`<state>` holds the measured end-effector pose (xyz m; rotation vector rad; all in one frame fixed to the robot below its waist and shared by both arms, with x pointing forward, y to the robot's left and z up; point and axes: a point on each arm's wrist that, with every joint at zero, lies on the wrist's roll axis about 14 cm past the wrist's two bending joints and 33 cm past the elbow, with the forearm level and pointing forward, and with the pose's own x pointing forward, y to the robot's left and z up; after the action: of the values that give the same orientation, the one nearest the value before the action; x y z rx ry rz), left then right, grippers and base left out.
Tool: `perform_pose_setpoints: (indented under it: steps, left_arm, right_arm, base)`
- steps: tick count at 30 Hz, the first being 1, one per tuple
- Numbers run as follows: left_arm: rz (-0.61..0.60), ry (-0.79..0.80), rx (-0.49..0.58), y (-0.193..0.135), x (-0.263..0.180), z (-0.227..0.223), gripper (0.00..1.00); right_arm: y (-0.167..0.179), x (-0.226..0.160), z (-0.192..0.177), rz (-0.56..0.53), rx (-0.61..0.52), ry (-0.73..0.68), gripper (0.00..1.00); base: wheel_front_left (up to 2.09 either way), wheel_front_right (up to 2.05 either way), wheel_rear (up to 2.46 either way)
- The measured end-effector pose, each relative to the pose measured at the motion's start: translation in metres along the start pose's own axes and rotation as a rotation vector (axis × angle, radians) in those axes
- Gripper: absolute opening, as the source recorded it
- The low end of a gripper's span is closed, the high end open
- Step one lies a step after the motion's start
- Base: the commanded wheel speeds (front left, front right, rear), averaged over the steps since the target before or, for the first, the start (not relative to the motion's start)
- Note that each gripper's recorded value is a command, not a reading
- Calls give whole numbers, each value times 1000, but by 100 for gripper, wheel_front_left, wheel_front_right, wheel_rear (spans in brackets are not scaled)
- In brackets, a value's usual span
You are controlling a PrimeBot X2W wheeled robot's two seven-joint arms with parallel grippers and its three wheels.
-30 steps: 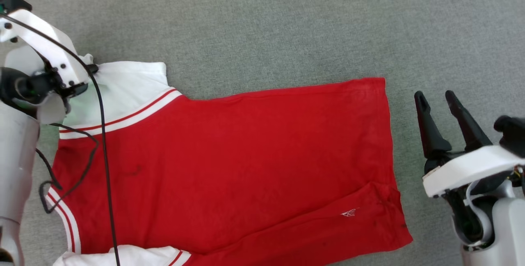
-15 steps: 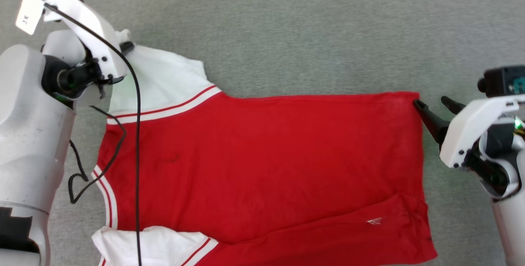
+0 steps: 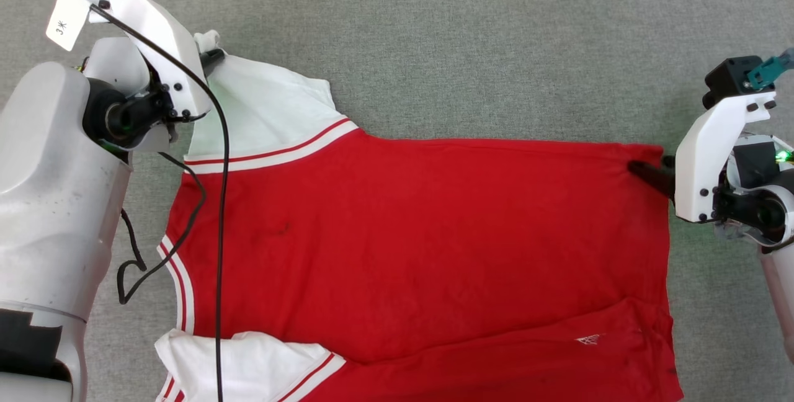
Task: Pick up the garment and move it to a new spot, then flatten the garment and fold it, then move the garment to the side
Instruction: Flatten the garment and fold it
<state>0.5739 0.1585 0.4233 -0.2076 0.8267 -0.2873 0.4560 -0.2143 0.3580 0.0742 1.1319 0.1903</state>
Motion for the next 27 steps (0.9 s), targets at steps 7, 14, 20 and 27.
perform_pose_setpoints:
  steps: [7, 14, 20, 27]
  left_arm:
    - [0, -79, 13, -2, -13, 11, 0]
    - [-12, -219, -19, -2, -46, 24, 0]
    - [3, -335, -66, 8, -89, 1, 0]
    - [23, -363, -119, 7, -125, -53, 0]
  right_arm:
    - [7, -9, 14, 13, -10, -47, 0]
    - [10, -46, 55, 19, 0, -273, 0]
    - [11, -75, 39, 2, 8, -377, 0]
    - [22, -88, 1, 24, 36, -410, 0]
  base:
    - [0, 0, 0]
    - [0, 0, 0]
    - [0, 0, 0]
    - [0, 0, 0]
